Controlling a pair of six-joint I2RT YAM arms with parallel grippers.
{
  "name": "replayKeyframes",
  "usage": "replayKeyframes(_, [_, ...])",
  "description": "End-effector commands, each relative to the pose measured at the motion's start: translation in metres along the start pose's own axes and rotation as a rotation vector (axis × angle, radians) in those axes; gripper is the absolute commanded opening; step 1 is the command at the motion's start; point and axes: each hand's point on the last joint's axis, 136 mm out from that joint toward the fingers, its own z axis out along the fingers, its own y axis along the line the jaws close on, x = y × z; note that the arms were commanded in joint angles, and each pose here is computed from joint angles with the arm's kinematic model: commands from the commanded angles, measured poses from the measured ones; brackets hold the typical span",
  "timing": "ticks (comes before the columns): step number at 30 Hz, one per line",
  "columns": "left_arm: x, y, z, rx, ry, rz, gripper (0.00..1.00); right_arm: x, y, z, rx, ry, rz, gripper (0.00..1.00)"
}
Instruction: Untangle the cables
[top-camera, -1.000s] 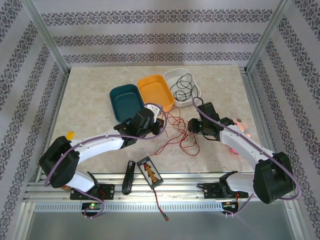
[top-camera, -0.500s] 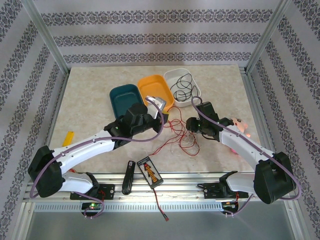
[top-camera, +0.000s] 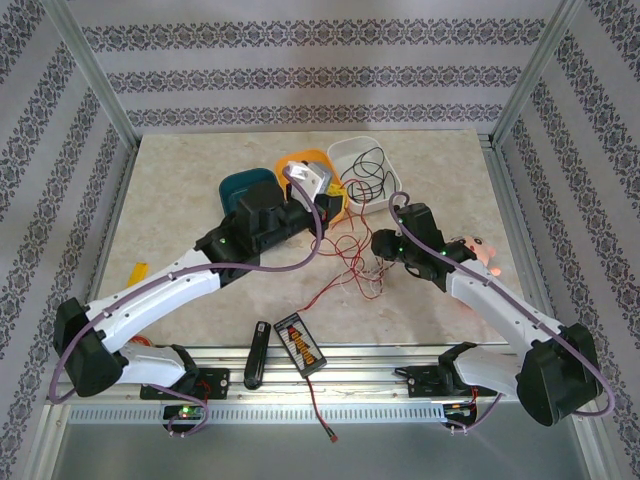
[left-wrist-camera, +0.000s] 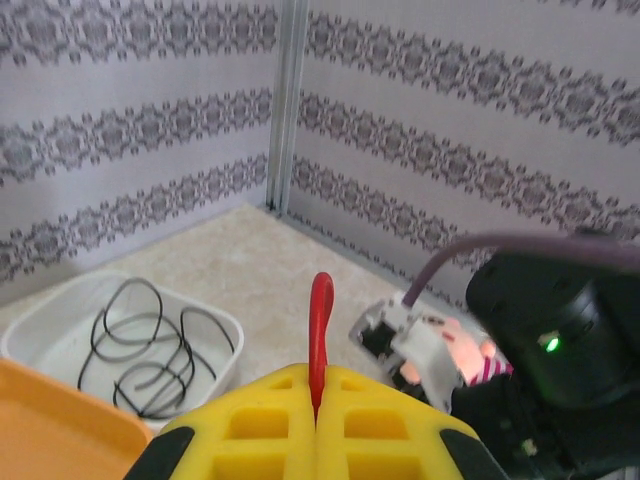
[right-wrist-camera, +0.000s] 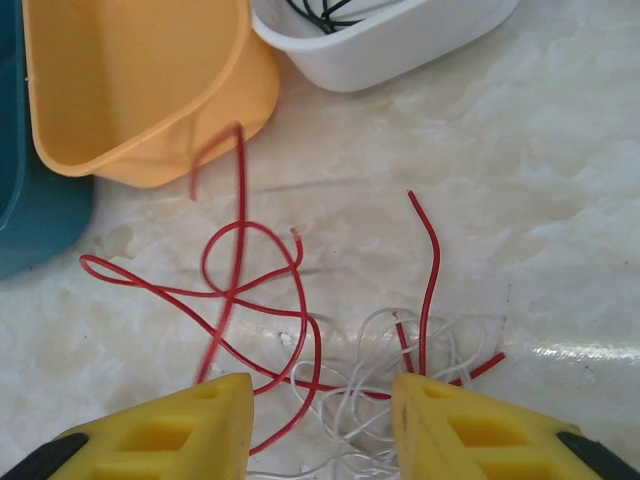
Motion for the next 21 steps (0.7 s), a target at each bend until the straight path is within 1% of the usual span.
replayKeyframes(1, [-0.052,-0.014,-0.022,0.029,-0.118,0.038,0.00,0.001,-0.010,-0.003,0.035,-0.028,0.002,0.41])
replayKeyframes(6, [-0.082,-0.018,-0.029,0.035,-0.174,0.044,0.00,0.000,-0.004,-0.003,-0.006,-0.045,0.011,0.41])
replayKeyframes(10, [-0.095,-0.015,-0.024,0.014,-0.187,0.050,0.00,-0.003,0.003,-0.009,-0.047,-0.075,0.002,0.41])
replayKeyframes(13, [-0.099,-0.013,-0.018,0.000,-0.180,0.044,0.00,-0.006,0.012,-0.017,-0.105,-0.119,-0.018,0.41])
replayKeyframes(15, [-0.099,-0.012,-0.014,-0.009,-0.177,0.037,0.00,-0.009,0.023,-0.026,-0.162,-0.172,-0.039,0.42])
replayKeyframes(18, [-0.093,-0.011,-0.006,-0.007,-0.161,0.029,0.00,-0.014,0.040,-0.037,-0.254,-0.263,-0.070,0.49])
replayKeyframes(21, [-0.091,-0.012,0.000,-0.002,-0.155,0.013,0.00,-0.014,0.053,-0.040,-0.294,-0.311,-0.106,0.51])
